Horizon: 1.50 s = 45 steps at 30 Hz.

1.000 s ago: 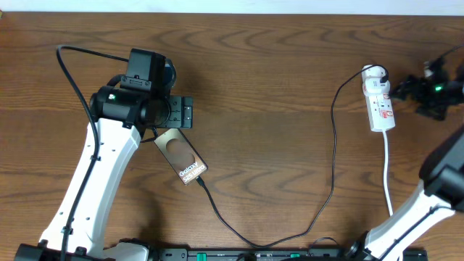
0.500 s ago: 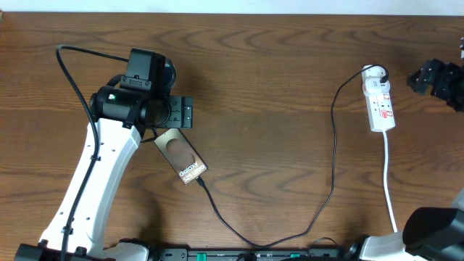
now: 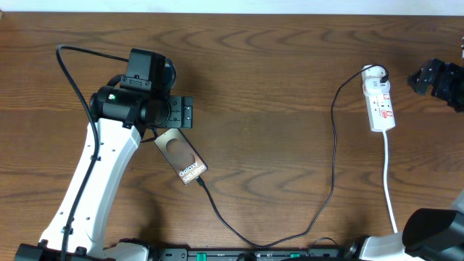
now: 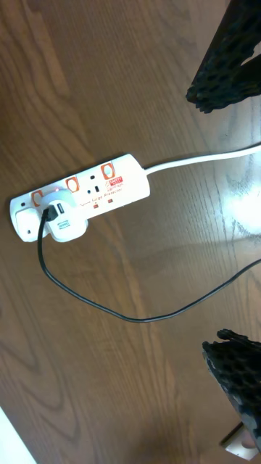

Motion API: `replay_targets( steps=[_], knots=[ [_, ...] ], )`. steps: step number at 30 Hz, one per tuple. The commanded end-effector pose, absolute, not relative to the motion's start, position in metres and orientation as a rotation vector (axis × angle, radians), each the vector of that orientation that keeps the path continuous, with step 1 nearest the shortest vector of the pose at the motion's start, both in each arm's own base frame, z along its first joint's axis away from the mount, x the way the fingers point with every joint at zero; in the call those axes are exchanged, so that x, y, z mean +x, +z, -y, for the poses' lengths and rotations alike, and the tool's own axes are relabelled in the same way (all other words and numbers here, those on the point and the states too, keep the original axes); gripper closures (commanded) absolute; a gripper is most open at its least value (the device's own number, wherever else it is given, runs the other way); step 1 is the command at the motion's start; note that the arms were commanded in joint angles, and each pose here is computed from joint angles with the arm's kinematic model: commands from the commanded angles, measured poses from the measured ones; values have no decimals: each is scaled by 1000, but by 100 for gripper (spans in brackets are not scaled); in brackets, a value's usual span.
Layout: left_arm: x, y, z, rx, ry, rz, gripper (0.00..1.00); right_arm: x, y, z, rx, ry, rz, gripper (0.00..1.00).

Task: Plug charger to phone and switch on socket

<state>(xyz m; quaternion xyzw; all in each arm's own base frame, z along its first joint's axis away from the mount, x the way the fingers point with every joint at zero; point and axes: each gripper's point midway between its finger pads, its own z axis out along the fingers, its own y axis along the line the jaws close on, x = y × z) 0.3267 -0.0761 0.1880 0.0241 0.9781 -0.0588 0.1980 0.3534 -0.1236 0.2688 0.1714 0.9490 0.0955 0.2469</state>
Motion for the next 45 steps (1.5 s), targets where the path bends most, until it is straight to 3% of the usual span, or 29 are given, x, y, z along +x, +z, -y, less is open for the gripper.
replay_targets(
  steps=[1,9,17,30,45],
  knots=[
    [329,196,74,84,-143,-2711,9,354,276,119,466,259,-2571,1],
    [325,203,73,82,-145,-2694,9,354,276,119,466,259,-2571,1],
    [307,253,69,78,-185,-2468,9,354,276,119,466,259,-2571,1],
    [271,312,53,44,-280,-1638,9,354,276,119,466,259,-2571,1],
    [242,256,19,-12,-206,-1392,9,354,276,120,467,259,-2571,1]
  ],
)
